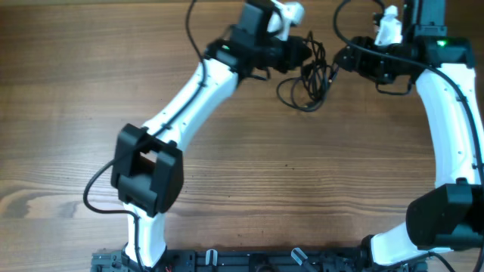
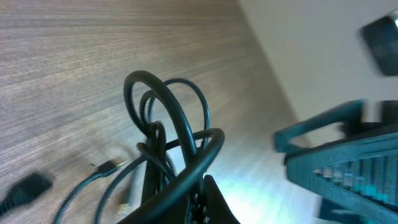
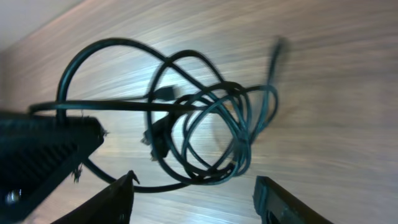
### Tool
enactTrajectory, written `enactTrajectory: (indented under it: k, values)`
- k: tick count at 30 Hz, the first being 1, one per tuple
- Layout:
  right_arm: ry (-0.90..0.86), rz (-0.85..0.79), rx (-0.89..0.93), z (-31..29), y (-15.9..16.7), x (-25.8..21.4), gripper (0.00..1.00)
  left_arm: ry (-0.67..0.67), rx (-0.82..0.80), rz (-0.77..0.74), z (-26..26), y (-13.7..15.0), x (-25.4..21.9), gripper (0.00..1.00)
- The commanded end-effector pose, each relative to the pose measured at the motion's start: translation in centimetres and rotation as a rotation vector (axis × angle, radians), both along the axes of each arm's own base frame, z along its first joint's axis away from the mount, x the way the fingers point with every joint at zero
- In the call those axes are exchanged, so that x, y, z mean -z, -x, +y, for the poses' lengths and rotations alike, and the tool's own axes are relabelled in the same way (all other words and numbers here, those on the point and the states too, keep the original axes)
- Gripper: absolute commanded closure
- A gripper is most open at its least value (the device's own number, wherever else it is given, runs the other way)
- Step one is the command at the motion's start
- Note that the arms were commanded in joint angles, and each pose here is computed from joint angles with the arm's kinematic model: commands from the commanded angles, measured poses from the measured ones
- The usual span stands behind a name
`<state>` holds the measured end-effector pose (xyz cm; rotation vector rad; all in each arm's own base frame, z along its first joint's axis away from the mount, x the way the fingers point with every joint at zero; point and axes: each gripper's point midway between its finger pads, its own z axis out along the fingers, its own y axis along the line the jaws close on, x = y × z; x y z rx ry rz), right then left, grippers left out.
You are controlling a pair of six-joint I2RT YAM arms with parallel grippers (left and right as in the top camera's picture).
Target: Untangle cables
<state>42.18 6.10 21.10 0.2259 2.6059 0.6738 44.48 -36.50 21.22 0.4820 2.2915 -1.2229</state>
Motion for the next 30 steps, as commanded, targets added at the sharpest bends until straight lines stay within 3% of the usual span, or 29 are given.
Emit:
enactTrajectory:
  k: [1, 9, 19, 24, 28, 30]
  values:
    - [-0.1, -0.032, -0.107, 3.2, -0.4, -0.5, 0.38, 0.182, 0.143, 0.118, 1.1, 2.0, -3.6, 0.96]
    - [-0.123, 0.004, -0.144, 5.8, -0.9, 1.1, 0.4, 0.379, 0.282, 0.181, 3.3, 2.6, -8.0, 0.96]
    - [-0.187, -0.033, -0.137, 7.4, -2.3, 0.5, 0.41, 0.402, 0.271, 0.241, 3.4, 2.5, -8.6, 0.96]
    - [-0.181, 0.009, -0.117, 7.7, -2.4, 1.8, 0.55, 0.43, 0.269, 0.247, 3.3, 2.3, -9.6, 0.96]
    - [-0.071, 0.097, 0.042, 5.6, -3.0, 4.8, 0.95, 0.451, 0.264, 0.236, 3.3, 1.9, -10.5, 0.96]
    - [-0.026, 0.105, 0.104, 4.1, -3.3, 5.2, 0.96, 0.451, 0.234, 0.225, 3.8, 1.2, -10.5, 0.96]
